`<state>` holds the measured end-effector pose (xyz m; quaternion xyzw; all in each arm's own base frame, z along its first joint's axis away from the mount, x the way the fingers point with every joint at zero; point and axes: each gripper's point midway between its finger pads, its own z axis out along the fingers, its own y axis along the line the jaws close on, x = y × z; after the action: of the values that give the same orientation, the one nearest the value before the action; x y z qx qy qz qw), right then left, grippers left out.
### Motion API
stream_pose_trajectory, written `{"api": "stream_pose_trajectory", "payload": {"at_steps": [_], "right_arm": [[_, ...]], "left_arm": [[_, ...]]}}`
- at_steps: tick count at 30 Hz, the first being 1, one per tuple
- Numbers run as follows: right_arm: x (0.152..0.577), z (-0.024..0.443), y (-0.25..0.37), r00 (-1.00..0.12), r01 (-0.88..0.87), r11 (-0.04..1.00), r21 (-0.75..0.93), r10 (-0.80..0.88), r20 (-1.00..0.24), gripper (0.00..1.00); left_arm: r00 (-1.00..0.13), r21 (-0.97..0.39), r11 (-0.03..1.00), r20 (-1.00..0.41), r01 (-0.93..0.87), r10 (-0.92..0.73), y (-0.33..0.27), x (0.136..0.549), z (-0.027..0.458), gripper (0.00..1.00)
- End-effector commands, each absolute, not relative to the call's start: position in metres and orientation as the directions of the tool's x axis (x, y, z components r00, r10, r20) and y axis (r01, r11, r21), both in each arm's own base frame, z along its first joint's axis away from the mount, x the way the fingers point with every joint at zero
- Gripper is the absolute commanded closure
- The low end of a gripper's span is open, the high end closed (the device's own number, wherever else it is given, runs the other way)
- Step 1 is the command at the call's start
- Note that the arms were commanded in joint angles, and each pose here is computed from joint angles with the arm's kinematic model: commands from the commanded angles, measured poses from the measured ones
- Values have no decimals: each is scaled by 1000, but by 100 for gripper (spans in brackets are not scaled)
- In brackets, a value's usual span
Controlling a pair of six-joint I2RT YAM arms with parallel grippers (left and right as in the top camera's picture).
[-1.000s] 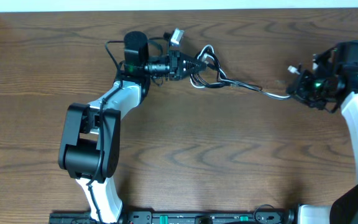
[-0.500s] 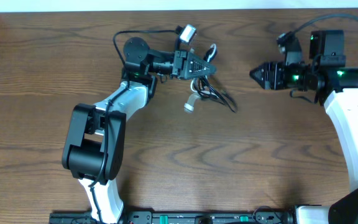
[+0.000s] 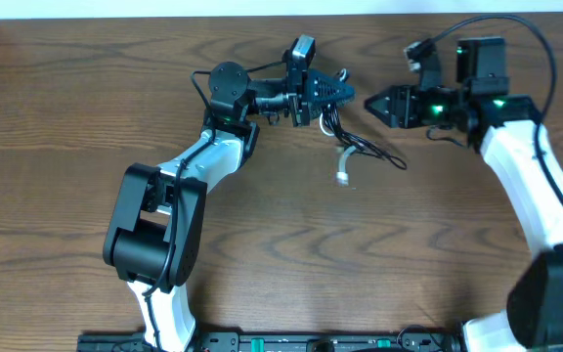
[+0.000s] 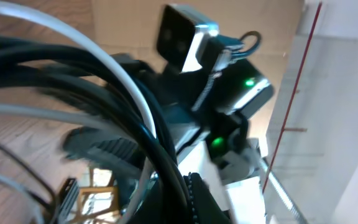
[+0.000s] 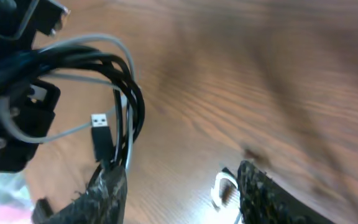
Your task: Untangle cables
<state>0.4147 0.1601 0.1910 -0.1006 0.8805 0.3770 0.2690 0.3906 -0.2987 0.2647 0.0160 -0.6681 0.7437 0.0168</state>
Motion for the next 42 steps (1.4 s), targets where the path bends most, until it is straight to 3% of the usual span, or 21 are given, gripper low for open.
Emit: {"api": "stream_pose_trajectory", "payload": {"at_steps": [1, 7, 20, 25, 28, 32, 37, 41, 42], "right_arm": [[411, 189, 193, -847, -437, 582, 686, -9, -531, 45], [406, 198, 223, -822, -544, 375, 751, -55, -567, 40], [400, 191, 237, -821, -556, 346, 756, -88, -564, 46], [398, 181, 252, -815, -561, 404, 722, -116, -568, 47], [401, 175, 255, -811, -560, 446, 699, -120, -573, 56], [410, 161, 255, -803, -544, 551, 633, -122, -583, 60], [417, 146, 252, -820, -480, 661, 576, -105, -563, 80], [422, 121, 227, -886, -279, 803, 526, -4, -464, 99], [424, 114, 216, -900, -203, 840, 503, 43, -434, 99]], "left_arm": [[-997, -988, -145, 61, -54, -39, -297, 399, 285, 92], [-996, -987, -153, 66, -56, -58, -297, 402, 286, 93], [-995, -987, -164, 16, 0, -97, -299, 406, 289, 92], [-997, -988, -154, -11, 24, -83, -307, 401, 286, 93], [-996, -988, -152, -30, 42, -81, -308, 400, 286, 92], [-997, -988, -150, -31, 41, -75, -308, 399, 285, 93], [-997, -988, -150, -30, 41, -75, -308, 399, 285, 92], [-995, -987, -143, -66, 76, -70, -307, 398, 285, 92], [-994, -985, -137, -91, 99, -64, -306, 397, 284, 93]]}}
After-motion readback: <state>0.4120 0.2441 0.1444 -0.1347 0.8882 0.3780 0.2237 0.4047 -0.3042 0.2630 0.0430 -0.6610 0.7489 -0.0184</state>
